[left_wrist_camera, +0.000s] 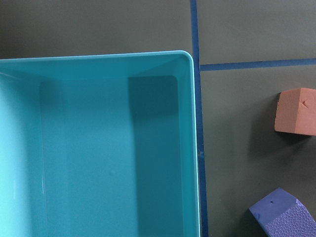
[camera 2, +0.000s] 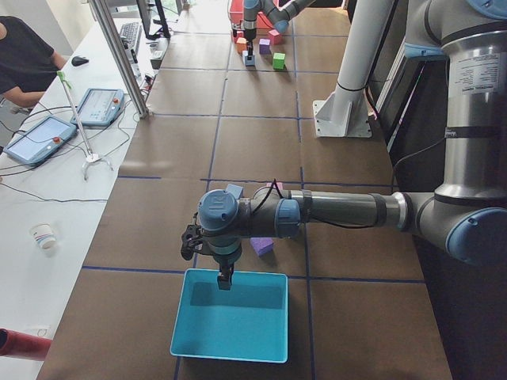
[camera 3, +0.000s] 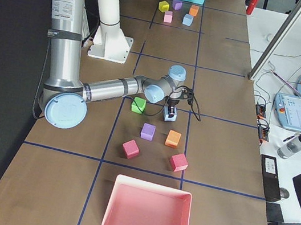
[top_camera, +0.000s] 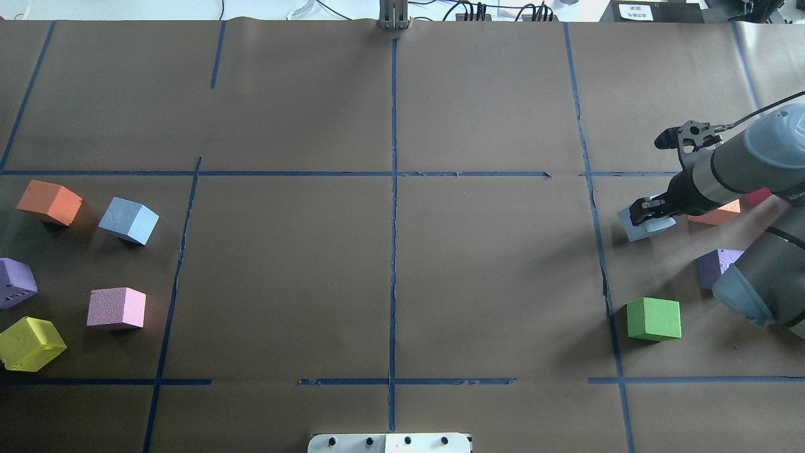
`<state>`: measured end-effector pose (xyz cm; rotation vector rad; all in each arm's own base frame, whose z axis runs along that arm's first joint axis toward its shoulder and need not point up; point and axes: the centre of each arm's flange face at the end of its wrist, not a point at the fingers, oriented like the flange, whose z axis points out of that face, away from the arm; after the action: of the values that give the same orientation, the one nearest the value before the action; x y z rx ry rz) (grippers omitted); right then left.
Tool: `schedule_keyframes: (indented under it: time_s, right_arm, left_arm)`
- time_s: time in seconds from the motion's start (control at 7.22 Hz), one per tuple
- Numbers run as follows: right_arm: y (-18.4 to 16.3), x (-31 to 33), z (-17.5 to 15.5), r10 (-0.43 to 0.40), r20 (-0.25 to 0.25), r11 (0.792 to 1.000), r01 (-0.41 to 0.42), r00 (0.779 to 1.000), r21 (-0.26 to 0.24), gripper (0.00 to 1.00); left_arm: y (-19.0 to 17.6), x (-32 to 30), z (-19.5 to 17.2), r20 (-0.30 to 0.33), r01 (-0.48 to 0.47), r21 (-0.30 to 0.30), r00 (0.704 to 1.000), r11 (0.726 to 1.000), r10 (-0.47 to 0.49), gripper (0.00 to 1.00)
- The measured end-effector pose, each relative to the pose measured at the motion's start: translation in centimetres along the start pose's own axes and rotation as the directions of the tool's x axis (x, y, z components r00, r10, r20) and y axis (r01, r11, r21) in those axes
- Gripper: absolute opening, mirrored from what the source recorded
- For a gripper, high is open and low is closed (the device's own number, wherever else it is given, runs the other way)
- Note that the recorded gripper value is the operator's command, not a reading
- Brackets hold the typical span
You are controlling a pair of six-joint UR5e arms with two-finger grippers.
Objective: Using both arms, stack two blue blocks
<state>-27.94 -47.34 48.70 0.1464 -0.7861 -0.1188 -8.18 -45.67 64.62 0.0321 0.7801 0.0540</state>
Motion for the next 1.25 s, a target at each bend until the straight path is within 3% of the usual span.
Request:
schedule_keyframes:
  time_s: [0.28, 0.55, 0.83, 1.25]
  right_arm:
    - [-3.6, -5.5, -4.7, 0.023, -0.004, 1.000, -0.023, 1.000, 0.001, 0.10]
    - [-6.6, -14.6, -7.5, 0.052, -0.030, 0.998, -0.053, 0.998, -0.034, 0.10]
    - [-7.0, -25.2, -6.1, 0.129, -0.053, 0.991, -0.131, 0.990, -0.037, 0.10]
    - [-10.2, -41.8, -2.2, 0.246, -0.085, 0.968, -0.249, 0.966, -0.031, 0.10]
  left_arm:
    - [0.0, 0.0, 0.0, 0.000, 0.000, 0.001, 1.000, 1.000, 0.000, 1.00]
    - [0.0, 0.1, 0.0, 0.000, -0.001, 0.000, 1.000, 1.000, 0.001, 1.00]
    - [0.0, 0.0, 0.0, 0.001, -0.001, -0.001, 1.000, 1.000, 0.001, 1.00]
    - [0.0, -0.3, 0.4, 0.001, 0.006, -0.007, 1.000, 1.000, -0.006, 1.00]
